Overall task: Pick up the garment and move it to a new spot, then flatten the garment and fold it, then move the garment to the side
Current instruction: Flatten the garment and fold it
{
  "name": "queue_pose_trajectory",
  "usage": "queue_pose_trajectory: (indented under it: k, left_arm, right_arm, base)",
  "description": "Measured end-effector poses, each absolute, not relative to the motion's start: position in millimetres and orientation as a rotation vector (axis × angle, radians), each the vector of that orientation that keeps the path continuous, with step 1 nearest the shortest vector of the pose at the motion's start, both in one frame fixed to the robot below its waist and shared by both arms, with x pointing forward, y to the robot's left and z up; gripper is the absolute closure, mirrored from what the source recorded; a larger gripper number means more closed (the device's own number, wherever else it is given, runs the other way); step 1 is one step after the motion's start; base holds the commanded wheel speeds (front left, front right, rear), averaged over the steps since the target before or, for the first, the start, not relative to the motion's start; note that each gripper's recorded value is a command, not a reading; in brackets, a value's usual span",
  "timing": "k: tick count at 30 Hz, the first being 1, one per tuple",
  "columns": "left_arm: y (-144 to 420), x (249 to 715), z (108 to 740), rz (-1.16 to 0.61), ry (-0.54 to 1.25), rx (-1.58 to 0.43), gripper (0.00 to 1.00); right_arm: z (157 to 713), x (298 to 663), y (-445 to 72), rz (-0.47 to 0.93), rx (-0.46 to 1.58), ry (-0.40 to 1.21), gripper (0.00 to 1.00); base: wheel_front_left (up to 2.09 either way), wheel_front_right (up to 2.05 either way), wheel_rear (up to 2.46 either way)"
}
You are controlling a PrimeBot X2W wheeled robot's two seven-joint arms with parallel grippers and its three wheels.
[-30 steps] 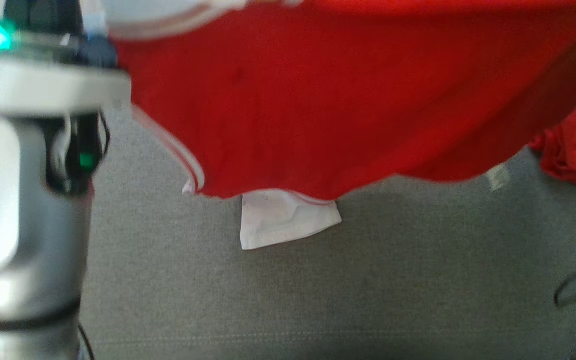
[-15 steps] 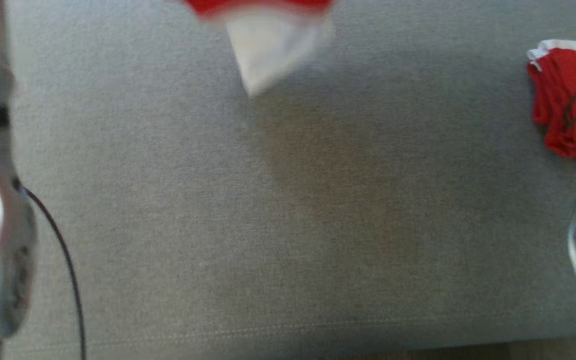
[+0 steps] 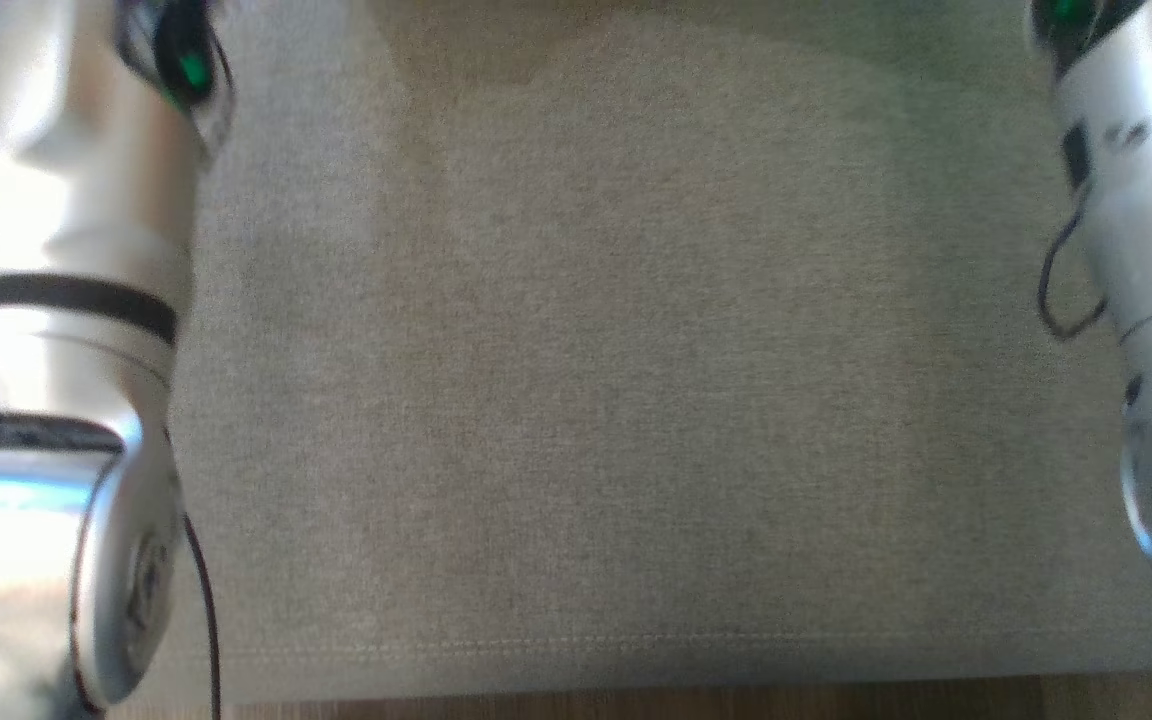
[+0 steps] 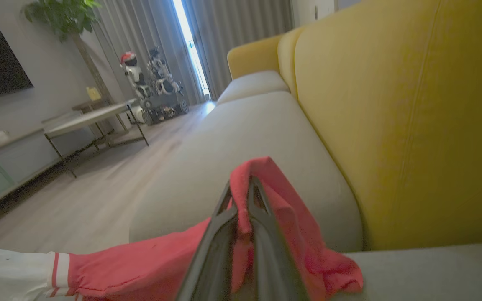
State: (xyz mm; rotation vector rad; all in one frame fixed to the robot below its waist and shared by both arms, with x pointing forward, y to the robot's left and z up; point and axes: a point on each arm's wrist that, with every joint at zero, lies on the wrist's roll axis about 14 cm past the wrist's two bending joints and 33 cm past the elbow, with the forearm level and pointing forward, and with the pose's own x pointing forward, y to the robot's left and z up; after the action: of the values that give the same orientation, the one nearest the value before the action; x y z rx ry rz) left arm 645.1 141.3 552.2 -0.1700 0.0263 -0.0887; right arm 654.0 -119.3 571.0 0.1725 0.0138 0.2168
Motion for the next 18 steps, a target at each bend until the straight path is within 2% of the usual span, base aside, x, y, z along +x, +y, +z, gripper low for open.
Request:
queue_pose_trajectory:
  k: [5, 10, 18]
  left_arm:
    - [151.1, 627.1, 465.9, -0.059, 0.246, -0.205, 1.0]
    - [155.0, 600.6, 425.6, -0.033, 0.352, -0.246, 1.0]
    - [160.2, 548.3, 415.5, -0.016, 0.306, -0.319, 1.0]
  right_arm:
    - [478.6, 642.5, -116.9, 0.196, 0.193, 0.231, 1.0]
    - [430.2, 616.4, -121.4, 0.158, 0.246, 0.348, 1.0]
    - [398.8, 548.5, -129.6, 0.111, 0.315, 0.414, 1.0]
  base:
    - [0.0, 0.0, 0.0]
    - [0.0, 0.0, 0.0]
    - [0.0, 0.0, 0.0]
